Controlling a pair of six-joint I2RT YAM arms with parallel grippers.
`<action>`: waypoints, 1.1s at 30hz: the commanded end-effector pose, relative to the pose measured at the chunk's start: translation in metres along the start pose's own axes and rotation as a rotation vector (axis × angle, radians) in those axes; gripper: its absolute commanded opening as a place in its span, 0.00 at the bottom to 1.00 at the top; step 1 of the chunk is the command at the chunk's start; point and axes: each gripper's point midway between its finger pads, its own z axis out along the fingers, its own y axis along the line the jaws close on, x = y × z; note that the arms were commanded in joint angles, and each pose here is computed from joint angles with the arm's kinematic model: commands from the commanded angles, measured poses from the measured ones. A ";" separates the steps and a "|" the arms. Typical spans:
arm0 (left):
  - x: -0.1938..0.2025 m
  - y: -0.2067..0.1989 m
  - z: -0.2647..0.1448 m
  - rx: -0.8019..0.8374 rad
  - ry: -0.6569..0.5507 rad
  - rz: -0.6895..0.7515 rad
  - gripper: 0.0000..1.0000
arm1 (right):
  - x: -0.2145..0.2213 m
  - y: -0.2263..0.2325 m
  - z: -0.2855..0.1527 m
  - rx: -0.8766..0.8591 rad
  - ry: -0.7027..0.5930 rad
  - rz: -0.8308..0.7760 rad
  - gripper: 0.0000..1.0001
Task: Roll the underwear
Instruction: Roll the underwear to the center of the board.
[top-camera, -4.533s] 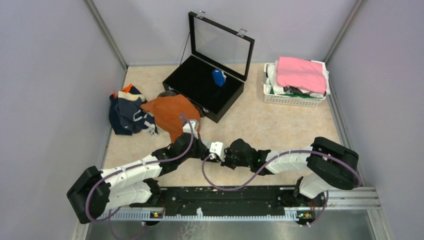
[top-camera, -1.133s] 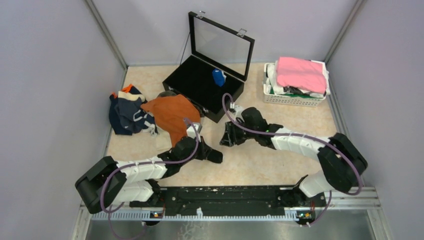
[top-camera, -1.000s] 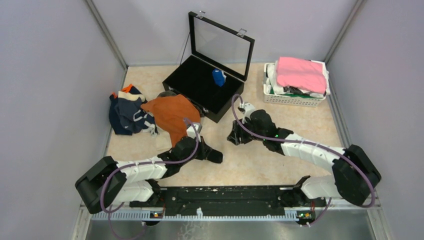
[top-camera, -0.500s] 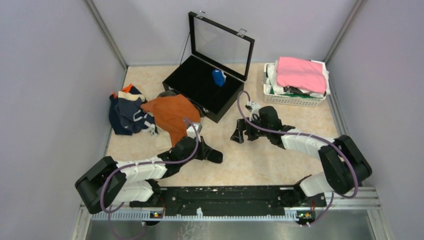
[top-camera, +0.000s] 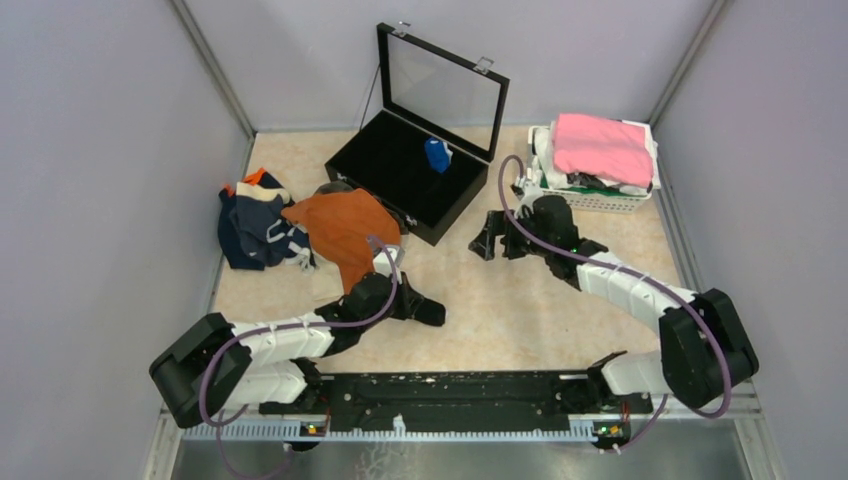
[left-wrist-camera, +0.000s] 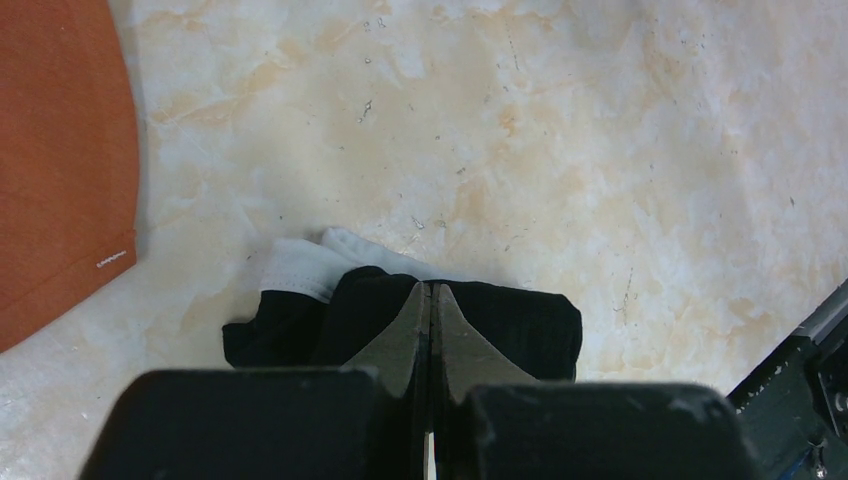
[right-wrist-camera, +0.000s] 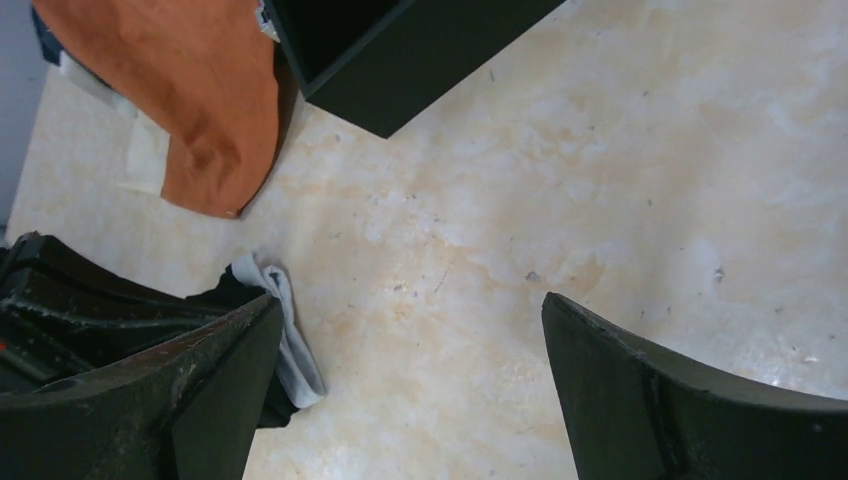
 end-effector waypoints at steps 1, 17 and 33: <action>0.037 0.036 -0.008 -0.130 0.129 0.035 0.00 | -0.006 0.024 -0.002 -0.181 0.019 -0.032 0.98; 0.037 0.034 -0.002 -0.128 0.137 0.044 0.00 | 0.105 0.122 0.046 -0.563 0.411 -0.128 0.90; 0.037 0.034 -0.002 -0.126 0.137 0.044 0.00 | 0.133 0.096 0.066 -0.546 0.440 -0.331 0.88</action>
